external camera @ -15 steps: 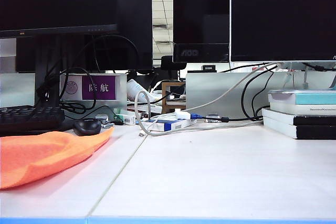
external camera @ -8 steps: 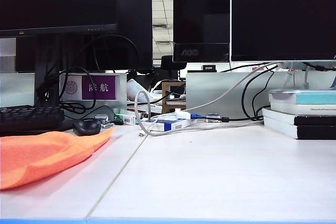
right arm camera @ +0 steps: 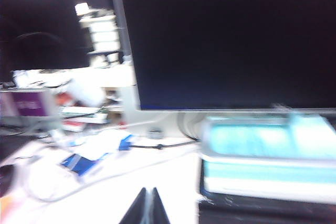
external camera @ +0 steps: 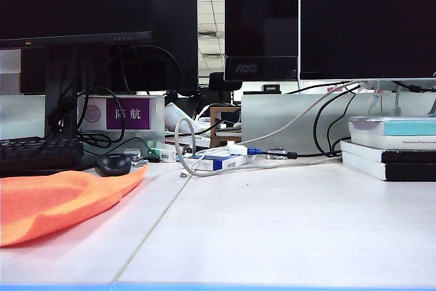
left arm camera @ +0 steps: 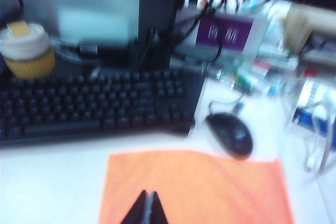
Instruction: Wipe the table from left to right using the rag.
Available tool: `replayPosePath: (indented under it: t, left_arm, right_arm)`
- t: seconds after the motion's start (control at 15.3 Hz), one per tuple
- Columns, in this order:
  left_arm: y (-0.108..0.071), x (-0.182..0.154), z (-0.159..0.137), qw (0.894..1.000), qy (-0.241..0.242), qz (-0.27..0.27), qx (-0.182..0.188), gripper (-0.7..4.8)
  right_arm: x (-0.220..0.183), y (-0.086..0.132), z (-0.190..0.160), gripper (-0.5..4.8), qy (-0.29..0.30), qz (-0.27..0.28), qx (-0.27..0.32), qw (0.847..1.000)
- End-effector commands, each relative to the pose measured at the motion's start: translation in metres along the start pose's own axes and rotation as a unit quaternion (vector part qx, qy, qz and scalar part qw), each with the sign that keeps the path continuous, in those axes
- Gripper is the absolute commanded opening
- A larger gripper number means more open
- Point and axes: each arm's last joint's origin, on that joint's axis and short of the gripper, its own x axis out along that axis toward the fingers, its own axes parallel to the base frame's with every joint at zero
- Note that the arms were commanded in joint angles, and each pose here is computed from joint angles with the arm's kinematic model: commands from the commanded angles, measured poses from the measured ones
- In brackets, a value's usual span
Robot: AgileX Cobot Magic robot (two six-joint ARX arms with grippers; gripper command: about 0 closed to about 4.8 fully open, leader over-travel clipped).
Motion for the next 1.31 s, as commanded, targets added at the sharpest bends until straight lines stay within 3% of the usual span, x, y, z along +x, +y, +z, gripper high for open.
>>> replayPosePath:
  t: [0.07, 0.2, 0.39, 0.52, 0.72, 0.98, 1.18, 1.24, 1.31]
  left_arm:
    - [-0.006, 0.015, 0.022, 0.997, 0.069, -0.033, 0.004, -0.03]
    - [-0.013, 0.034, 0.038, 0.99, 0.122, -0.071, 0.003, -0.03]
    - [-0.017, 0.058, 0.048, 0.979, 0.19, -0.067, 0.003, -0.03]
    - [-0.02, 0.078, 0.049, 0.967, 0.245, -0.07, 0.0, -0.03]
    - [-0.027, 0.093, 0.042, 0.959, 0.271, -0.086, 0.003, -0.03]
    - [-0.046, 0.104, 0.034, 0.951, 0.288, -0.113, 0.029, -0.03]
    - [-0.049, 0.122, 0.023, 0.941, 0.318, -0.109, 0.032, -0.01]
    - [-0.05, 0.128, 0.018, 0.938, 0.329, -0.107, 0.032, 0.22]
    - [-0.051, 0.134, 0.014, 0.935, 0.338, -0.106, 0.032, 0.85]
  right_arm:
    - [0.013, 0.004, 0.034, -0.01, 0.009, 0.029, -0.005, 1.0]
    - [0.031, 0.01, 0.067, -0.01, 0.034, 0.1, -0.024, 0.994]
    - [0.046, 0.018, 0.099, -0.01, 0.057, 0.172, -0.018, 0.983]
    - [0.056, 0.03, 0.107, -0.01, 0.062, 0.221, -0.026, 0.973]
    - [0.06, 0.053, 0.096, -0.01, 0.106, 0.279, -0.024, 0.954]
    - [0.056, 0.091, 0.077, -0.01, 0.18, 0.306, -0.057, 0.933]
    - [0.054, 0.109, 0.073, -0.01, 0.183, 0.341, -0.067, 0.919]
    - [0.054, 0.113, 0.073, -0.01, 0.181, 0.35, -0.066, 0.917]
    - [0.053, 0.115, 0.073, -0.01, 0.179, 0.357, -0.066, 0.914]
